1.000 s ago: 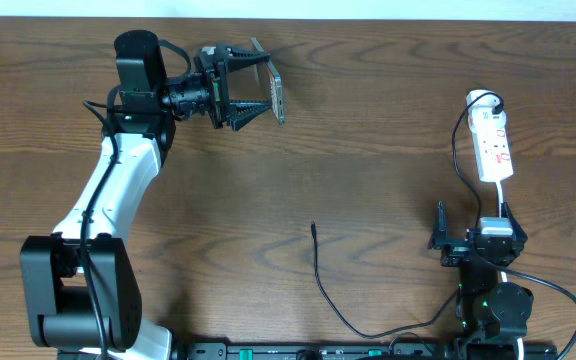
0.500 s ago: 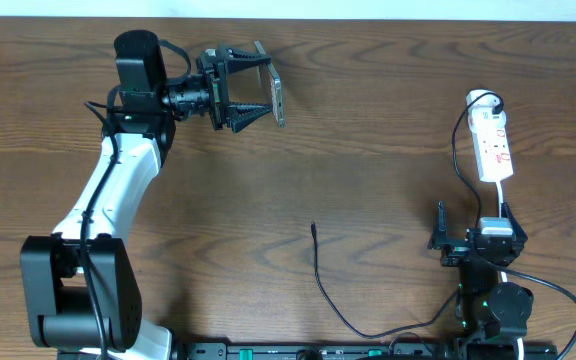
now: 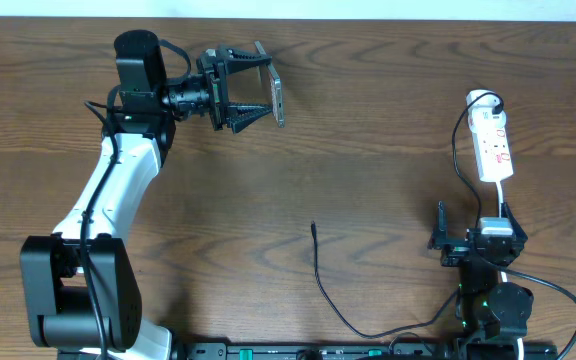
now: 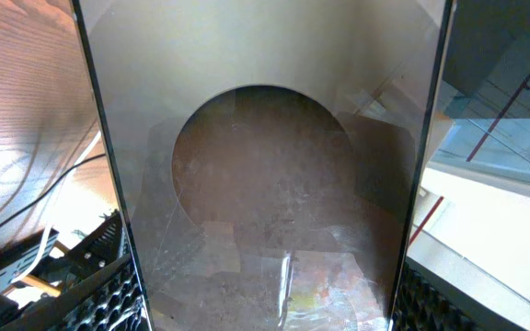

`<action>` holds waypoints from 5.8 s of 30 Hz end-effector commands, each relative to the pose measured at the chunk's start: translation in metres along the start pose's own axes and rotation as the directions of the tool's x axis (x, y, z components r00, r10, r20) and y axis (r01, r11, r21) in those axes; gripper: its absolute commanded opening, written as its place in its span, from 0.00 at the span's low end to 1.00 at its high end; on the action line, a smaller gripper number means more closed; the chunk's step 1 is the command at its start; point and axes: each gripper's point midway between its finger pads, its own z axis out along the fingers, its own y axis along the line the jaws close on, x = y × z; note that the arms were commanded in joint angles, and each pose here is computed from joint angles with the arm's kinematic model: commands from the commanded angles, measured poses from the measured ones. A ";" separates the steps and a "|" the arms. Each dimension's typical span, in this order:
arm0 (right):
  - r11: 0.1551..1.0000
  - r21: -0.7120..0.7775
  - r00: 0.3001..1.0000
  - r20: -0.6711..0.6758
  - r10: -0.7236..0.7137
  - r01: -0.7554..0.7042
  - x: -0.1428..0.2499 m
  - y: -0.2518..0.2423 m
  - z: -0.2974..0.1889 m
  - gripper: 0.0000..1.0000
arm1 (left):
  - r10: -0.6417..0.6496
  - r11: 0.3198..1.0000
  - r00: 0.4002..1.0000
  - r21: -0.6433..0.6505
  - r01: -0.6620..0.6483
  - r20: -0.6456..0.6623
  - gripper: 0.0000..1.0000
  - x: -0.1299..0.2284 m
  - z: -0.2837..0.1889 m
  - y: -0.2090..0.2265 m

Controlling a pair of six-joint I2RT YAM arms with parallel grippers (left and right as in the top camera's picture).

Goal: Plug charger to phone and switch on socket
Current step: 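Hold the phone raised in the left gripper, then rotate the held phone with the left gripper, then raise the right gripper and swing it toward the held phone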

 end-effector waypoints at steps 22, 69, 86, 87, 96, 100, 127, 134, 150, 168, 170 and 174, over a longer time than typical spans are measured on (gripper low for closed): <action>1.000 -0.013 1.000 0.002 -0.007 0.007 0.000 0.003 0.000 0.99 | 0.073 0.997 0.997 0.020 -0.072 -0.030 0.07 0.019 -0.005 -0.022; 1.000 -0.013 1.000 0.002 -0.007 0.007 0.000 0.003 0.000 0.99 | 0.089 0.996 0.996 0.023 -0.088 -0.016 0.07 0.017 -0.005 -0.023; 1.000 -0.013 1.000 0.002 -0.007 0.007 0.000 0.003 0.000 0.99 | 0.354 0.934 0.926 0.004 -0.358 0.130 0.07 -0.008 -0.006 -0.025; 1.000 -0.013 1.000 0.002 -0.007 0.007 0.000 0.003 0.000 0.99 | 0.370 0.928 0.918 -0.003 -0.374 0.142 0.07 -0.010 -0.007 -0.024; 1.000 -0.013 1.000 0.002 -0.007 0.007 0.000 0.003 0.000 0.99 | 0.524 0.850 0.820 -0.080 -0.521 0.229 0.07 -0.033 -0.009 -0.016; 1.000 -0.013 1.000 0.002 -0.007 0.007 0.000 0.003 0.000 0.99 | 0.542 0.839 0.806 -0.110 -0.532 0.237 0.07 -0.045 -0.008 -0.003; 0.964 -0.140 0.974 0.002 0.227 -0.224 -0.007 0.024 -0.002 0.99 | 0.489 0.872 0.851 -0.111 -0.476 0.191 0.08 -0.071 0.000 0.026; 0.867 -0.393 0.946 -0.024 0.323 -0.306 -0.023 0.066 -0.014 0.99 | 0.487 0.873 0.852 -0.110 -0.475 0.193 0.07 -0.072 -0.001 0.026; 0.648 -0.692 0.947 -0.208 0.243 -0.318 -0.082 0.119 -0.011 0.99 | 0.471 0.882 0.860 -0.107 -0.459 0.196 0.07 -0.072 -0.001 0.026; 0.205 -0.900 0.923 -0.374 0.090 -0.385 -0.127 0.223 0.076 0.99 | 0.356 0.932 0.868 -0.066 -0.356 0.346 0.08 -0.092 -0.008 0.007; 0.181 -0.932 0.949 -0.298 0.101 -0.312 -0.133 0.234 0.078 0.99 | 0.323 0.944 0.872 -0.057 -0.325 0.367 0.07 -0.095 -0.009 0.007; 0.148 -0.972 0.978 -0.162 0.133 -0.181 -0.146 0.252 0.076 0.99 | 0.281 0.957 0.866 -0.047 -0.288 0.413 0.07 -0.103 -0.012 0.005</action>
